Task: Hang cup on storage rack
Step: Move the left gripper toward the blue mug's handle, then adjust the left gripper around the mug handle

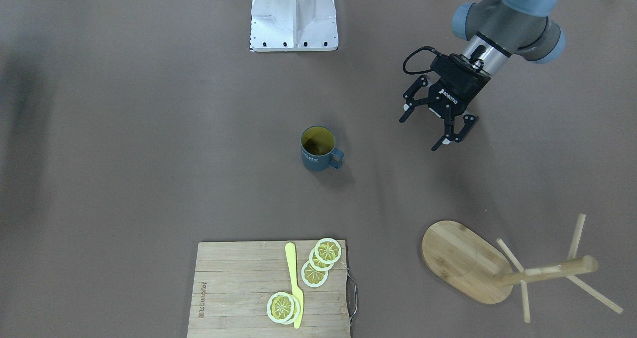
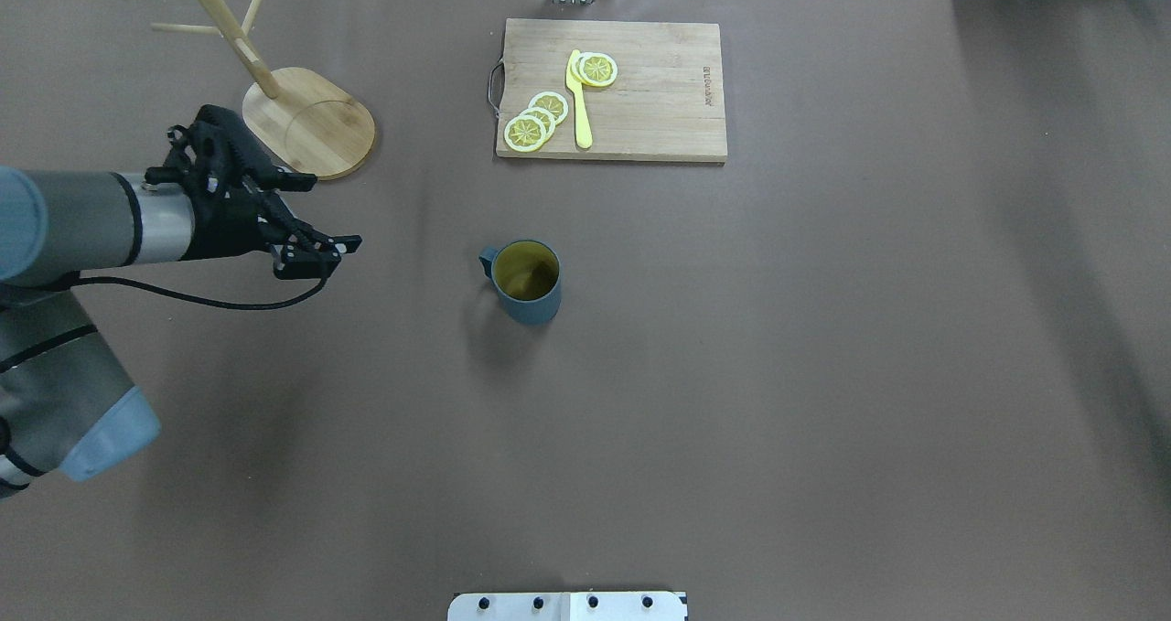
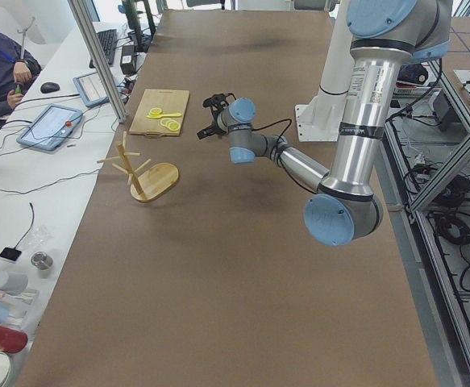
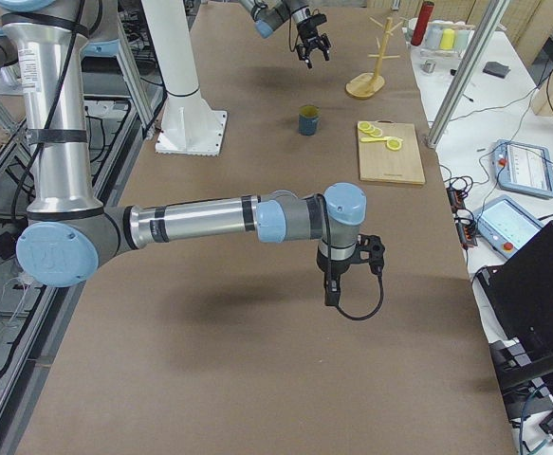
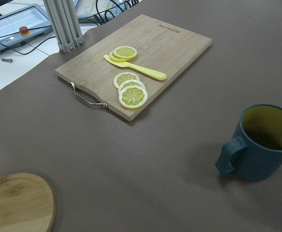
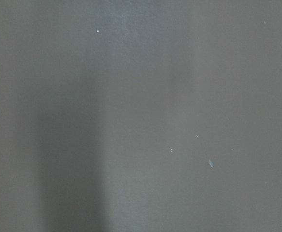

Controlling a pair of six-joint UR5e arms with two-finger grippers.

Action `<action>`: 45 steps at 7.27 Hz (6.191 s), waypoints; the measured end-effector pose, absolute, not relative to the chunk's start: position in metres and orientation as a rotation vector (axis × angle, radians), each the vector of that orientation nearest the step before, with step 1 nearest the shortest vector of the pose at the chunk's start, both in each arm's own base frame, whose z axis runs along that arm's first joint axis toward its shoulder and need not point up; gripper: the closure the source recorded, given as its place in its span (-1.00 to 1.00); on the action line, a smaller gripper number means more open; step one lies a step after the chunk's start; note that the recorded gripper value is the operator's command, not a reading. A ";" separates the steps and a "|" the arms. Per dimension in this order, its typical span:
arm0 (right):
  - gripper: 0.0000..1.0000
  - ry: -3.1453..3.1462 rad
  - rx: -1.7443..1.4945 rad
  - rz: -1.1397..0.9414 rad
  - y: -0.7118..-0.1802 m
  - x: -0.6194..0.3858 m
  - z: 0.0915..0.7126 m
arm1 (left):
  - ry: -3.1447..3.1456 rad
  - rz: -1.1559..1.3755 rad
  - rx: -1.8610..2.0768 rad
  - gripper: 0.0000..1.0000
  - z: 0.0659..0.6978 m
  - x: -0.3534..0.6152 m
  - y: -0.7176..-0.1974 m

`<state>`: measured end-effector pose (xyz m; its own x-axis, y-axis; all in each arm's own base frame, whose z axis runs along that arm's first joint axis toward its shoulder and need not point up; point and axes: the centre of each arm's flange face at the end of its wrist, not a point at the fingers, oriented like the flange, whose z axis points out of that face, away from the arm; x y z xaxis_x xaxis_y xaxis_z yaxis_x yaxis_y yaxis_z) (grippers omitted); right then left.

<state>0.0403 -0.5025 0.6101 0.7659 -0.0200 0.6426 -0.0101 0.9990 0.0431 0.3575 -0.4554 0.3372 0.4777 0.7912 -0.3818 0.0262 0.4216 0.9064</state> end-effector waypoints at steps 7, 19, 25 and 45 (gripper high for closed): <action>-1.00 -0.717 0.085 0.002 -0.463 0.060 0.677 | 0.967 0.537 1.071 -0.82 0.347 0.481 -0.455; -1.00 -0.724 0.080 0.019 -0.461 0.059 0.676 | 1.174 0.185 0.980 -0.40 0.352 0.519 -0.418; -1.00 -0.727 0.080 0.044 -0.462 0.059 0.671 | 1.082 0.226 1.066 -0.35 0.351 0.504 -0.453; -1.00 -0.729 0.068 0.080 -0.459 0.059 0.671 | 1.122 0.530 1.096 -0.07 0.343 0.519 -0.473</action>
